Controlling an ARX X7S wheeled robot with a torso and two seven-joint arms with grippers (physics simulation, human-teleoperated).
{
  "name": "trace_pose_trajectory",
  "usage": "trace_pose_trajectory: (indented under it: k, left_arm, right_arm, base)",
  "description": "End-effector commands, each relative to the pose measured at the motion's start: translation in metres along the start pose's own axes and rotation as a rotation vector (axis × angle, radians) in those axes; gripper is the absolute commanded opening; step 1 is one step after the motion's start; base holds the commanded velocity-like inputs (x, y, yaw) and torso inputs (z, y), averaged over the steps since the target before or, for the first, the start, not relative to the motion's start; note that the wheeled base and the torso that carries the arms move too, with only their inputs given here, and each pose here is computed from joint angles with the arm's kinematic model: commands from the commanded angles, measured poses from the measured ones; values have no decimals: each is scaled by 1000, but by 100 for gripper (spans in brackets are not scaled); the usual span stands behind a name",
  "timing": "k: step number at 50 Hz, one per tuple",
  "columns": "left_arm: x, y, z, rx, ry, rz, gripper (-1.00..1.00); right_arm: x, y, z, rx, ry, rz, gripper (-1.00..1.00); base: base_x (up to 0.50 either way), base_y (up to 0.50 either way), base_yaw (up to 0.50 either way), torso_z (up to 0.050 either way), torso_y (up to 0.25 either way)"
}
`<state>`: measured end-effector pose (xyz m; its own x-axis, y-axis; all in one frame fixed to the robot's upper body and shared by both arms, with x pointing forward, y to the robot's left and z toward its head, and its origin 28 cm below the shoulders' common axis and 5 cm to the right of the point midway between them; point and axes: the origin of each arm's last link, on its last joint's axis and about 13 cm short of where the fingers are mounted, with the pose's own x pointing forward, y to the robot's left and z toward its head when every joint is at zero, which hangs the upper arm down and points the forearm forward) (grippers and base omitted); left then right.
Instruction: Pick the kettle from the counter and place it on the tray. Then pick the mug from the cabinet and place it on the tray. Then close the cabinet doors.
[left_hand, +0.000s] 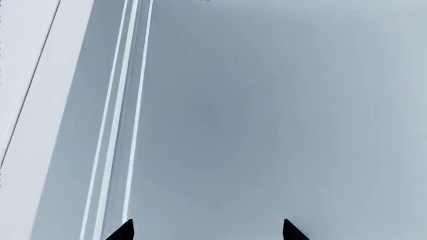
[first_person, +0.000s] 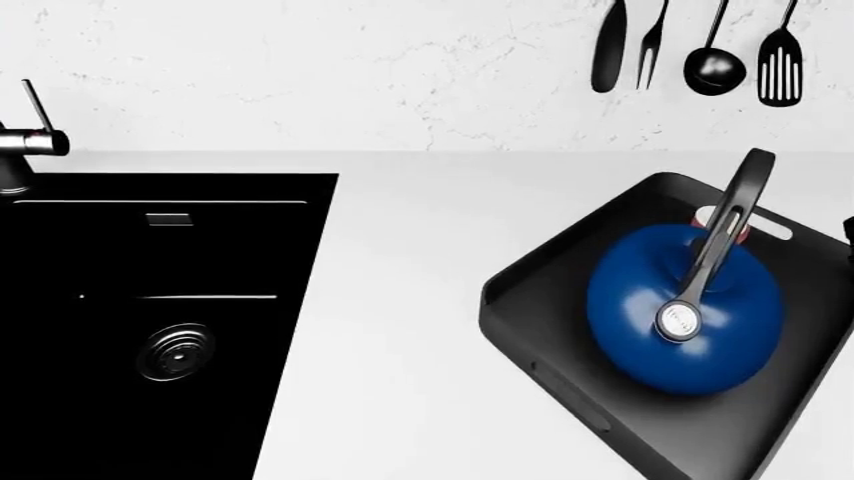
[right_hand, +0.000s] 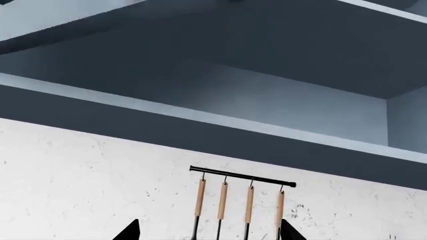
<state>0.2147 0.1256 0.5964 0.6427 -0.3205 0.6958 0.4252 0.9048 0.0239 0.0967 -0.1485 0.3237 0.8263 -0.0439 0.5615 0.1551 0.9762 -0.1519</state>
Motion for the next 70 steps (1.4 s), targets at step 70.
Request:
trace_pose_trajectory:
  k: [70]
  left_arm:
    - [6, -19, -81, 444, 46, -145, 100]
  right_arm:
    - [-5, -3, -17, 15, 16, -14, 100]
  base:
    - [0, 0, 0, 0, 0]
